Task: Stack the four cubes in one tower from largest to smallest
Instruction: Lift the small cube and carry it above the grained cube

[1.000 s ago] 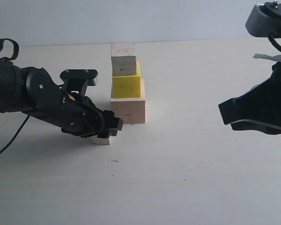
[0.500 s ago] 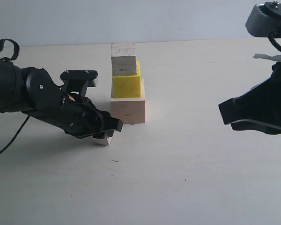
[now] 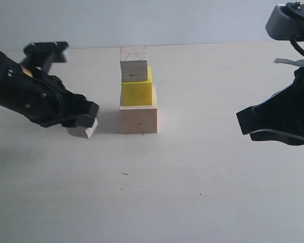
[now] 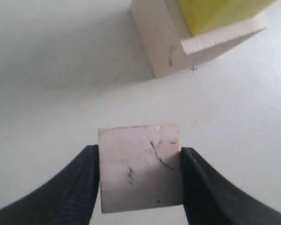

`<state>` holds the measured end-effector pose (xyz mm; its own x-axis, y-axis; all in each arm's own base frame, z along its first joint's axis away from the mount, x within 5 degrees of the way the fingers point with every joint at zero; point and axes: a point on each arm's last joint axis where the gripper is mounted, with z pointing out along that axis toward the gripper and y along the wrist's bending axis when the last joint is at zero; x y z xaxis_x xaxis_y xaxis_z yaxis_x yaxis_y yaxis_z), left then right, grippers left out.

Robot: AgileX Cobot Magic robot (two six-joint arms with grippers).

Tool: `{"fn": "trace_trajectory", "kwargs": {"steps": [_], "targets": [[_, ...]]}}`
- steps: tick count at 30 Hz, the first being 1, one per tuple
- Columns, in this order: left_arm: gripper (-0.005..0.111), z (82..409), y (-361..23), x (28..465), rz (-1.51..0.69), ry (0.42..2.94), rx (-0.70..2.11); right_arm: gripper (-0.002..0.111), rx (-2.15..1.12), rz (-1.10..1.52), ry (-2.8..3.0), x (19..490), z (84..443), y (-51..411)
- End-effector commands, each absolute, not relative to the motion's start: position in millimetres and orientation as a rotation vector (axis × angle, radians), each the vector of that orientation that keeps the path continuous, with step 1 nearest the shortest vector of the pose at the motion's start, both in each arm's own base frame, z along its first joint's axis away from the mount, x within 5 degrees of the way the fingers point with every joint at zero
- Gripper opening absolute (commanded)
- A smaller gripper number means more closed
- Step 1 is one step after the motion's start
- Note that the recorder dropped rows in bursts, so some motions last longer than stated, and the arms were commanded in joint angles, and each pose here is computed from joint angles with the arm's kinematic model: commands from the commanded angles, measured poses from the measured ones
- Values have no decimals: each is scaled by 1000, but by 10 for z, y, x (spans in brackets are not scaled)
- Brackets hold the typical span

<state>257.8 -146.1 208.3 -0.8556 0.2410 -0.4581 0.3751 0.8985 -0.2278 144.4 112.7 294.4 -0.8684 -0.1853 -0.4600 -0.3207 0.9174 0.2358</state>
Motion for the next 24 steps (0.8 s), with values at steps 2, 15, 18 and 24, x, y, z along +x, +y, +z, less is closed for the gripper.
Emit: {"fn": "trace_trajectory", "kwargs": {"steps": [2,15,18,24], "targets": [[0,2677,-1105,2489,-429,2451,391,0,-385,417,2626,1435,2946,1115],[0,3706,-1243,2671,-482,2247,882,0,-416,416,2599,1448,2955,1121],[0,3806,-1300,2793,-478,2261,1001,0,-418,409,2612,1440,2949,1116],[0,3883,-1437,3082,-469,2177,1278,0,-435,401,2640,1417,2936,1108]]}}
